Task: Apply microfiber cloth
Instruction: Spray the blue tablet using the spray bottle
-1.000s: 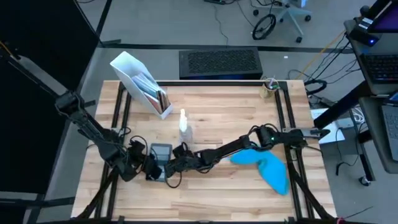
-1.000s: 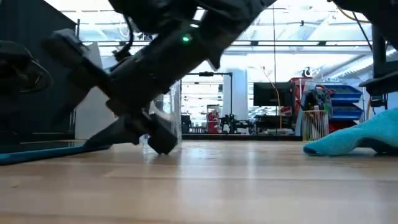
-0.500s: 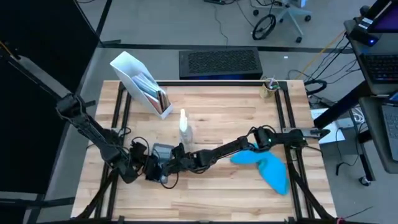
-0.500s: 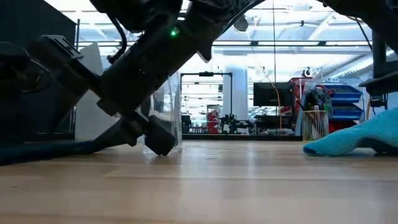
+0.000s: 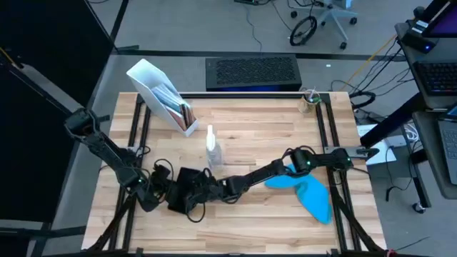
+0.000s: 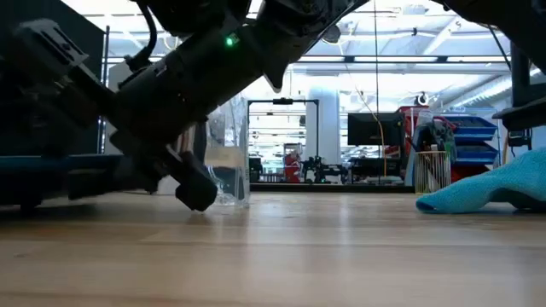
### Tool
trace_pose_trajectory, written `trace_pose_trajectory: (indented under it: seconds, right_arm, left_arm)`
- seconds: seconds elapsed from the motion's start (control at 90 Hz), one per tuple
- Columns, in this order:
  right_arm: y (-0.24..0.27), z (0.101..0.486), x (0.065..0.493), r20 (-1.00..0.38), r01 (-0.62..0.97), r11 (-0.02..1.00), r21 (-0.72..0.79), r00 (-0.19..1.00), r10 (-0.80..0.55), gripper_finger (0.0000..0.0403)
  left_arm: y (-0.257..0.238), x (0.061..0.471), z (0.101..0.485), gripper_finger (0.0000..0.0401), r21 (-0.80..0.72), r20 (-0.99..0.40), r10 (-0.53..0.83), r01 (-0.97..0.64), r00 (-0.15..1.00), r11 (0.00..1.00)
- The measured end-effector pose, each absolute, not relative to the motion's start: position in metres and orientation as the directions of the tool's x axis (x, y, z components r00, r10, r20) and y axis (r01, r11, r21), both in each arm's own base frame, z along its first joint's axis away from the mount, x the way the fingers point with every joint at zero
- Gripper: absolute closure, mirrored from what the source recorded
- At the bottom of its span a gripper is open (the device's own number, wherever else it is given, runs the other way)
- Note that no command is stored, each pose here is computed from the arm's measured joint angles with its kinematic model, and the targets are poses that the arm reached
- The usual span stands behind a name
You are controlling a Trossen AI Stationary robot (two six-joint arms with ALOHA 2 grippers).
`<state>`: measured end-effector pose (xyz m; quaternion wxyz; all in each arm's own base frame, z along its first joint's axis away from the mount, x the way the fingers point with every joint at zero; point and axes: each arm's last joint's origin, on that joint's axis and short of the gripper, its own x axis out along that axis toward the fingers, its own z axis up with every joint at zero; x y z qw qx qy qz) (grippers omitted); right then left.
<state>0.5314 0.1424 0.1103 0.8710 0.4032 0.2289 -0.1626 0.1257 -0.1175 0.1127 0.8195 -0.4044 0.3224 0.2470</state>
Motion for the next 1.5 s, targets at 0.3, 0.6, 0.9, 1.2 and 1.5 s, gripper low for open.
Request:
trace_pose_trajectory:
  seconds: [0.3, 0.6, 0.9, 1.2, 1.5]
  right_arm:
    - [0.163, 0.116, 0.525, -0.505, 0.449, 0.699, 0.557, 0.851, -0.144, 0.0345]
    - [0.179, 0.157, 0.503, -0.553, 0.455, 0.815, 0.359, 0.807, -0.208, 0.0385]
    - [0.191, 0.225, 0.46, -0.623, 0.425, 0.88, 0.211, 0.753, -0.214, 0.0386]
    - [0.179, 0.307, 0.394, -0.652, 0.452, 0.892, 0.023, 0.683, -0.329, 0.0385]
    - [0.132, 0.382, 0.319, -0.582, 0.556, 0.811, -0.182, 0.604, -0.544, 0.0388]
  left_arm:
    - [-0.116, 0.124, 0.126, 0.018, -0.558, -0.693, 0.12, -0.634, 0.711, 0.535]
    - [-0.116, 0.124, 0.159, 0.018, -0.608, -0.569, 0.132, -0.523, 0.812, 0.598]
    - [-0.127, 0.129, 0.215, 0.0181, -0.511, -0.435, 0.056, -0.297, 0.899, 0.807]
    - [-0.126, 0.132, 0.224, 0.0181, -0.363, -0.414, 0.064, -0.23, 0.908, 0.903]
    - [-0.105, 0.149, 0.225, 0.018, -0.181, -0.401, 0.221, -0.314, 0.889, 0.932]
